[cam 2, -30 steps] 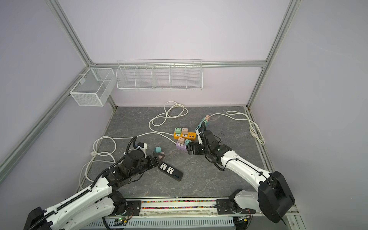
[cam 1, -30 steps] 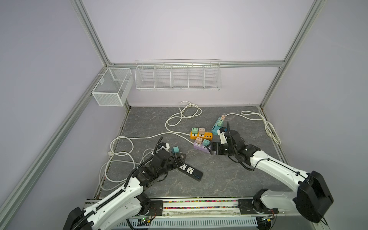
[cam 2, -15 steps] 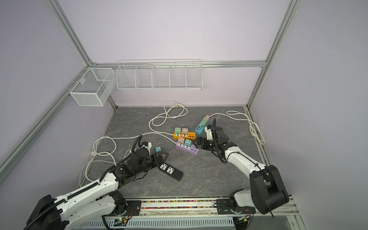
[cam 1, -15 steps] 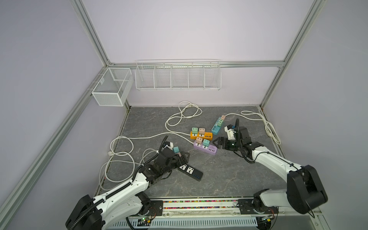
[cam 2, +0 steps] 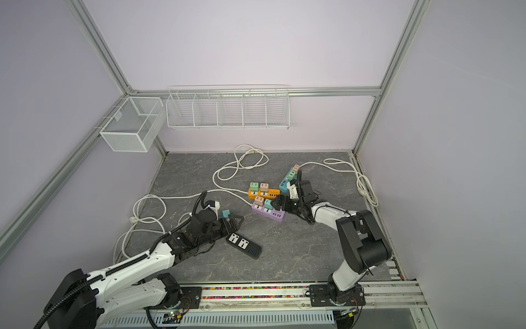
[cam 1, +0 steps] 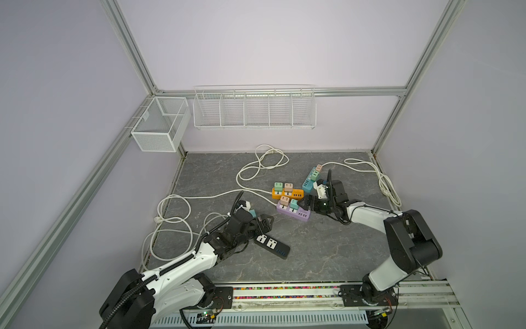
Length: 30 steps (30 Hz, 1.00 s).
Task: Pull the plug off the socket
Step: 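Move the right gripper over the pink plug on the purple strip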
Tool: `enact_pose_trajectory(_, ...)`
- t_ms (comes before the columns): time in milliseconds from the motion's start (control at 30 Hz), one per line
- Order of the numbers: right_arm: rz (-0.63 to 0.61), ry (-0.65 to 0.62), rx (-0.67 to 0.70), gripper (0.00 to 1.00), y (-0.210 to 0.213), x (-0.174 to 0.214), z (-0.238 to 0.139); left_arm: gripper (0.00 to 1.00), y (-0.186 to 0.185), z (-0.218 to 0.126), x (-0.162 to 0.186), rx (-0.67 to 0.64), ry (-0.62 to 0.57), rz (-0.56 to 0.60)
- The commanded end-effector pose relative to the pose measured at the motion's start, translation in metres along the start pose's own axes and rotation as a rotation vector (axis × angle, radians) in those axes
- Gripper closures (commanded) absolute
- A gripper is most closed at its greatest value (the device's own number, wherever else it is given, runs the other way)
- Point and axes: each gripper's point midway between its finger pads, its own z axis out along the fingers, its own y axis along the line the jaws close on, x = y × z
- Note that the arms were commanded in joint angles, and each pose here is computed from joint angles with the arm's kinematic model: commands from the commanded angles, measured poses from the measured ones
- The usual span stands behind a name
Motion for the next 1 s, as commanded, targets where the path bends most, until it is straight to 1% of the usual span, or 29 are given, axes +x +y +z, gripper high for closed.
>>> enact_pose_trajectory(0,-0.004,-0.017,-0.057,0.06,0.010,-0.010,0.003,0.00,-0.015,-0.002,-0.011,0.034,-0.034,0.009)
enact_pose_trajectory(400,0.004,0.039,-0.107,0.04,0.015,0.022,0.000,0.00,-0.010,-0.004,-0.008,0.025,-0.033,0.002)
enact_pose_trajectory(533,-0.019,0.075,-0.122,0.05,0.023,0.040,-0.002,0.00,-0.011,-0.003,-0.009,0.033,-0.034,0.002)
enact_pose_trajectory(667,-0.087,0.099,-0.113,0.05,0.037,0.062,-0.005,0.00,-0.012,-0.003,-0.008,0.035,-0.028,0.001)
enact_pose_trajectory(767,-0.156,0.115,-0.077,0.04,0.046,0.079,-0.006,0.00,-0.012,-0.003,-0.008,0.040,-0.028,-0.001)
enact_pose_trajectory(800,-0.179,0.113,-0.044,0.03,0.046,0.082,-0.006,0.00,-0.013,-0.004,-0.008,0.042,-0.030,-0.003)
enact_pose_trajectory(967,-0.308,0.102,0.184,0.01,0.029,0.084,-0.008,0.00,-0.014,-0.006,-0.009,0.050,-0.034,-0.006)
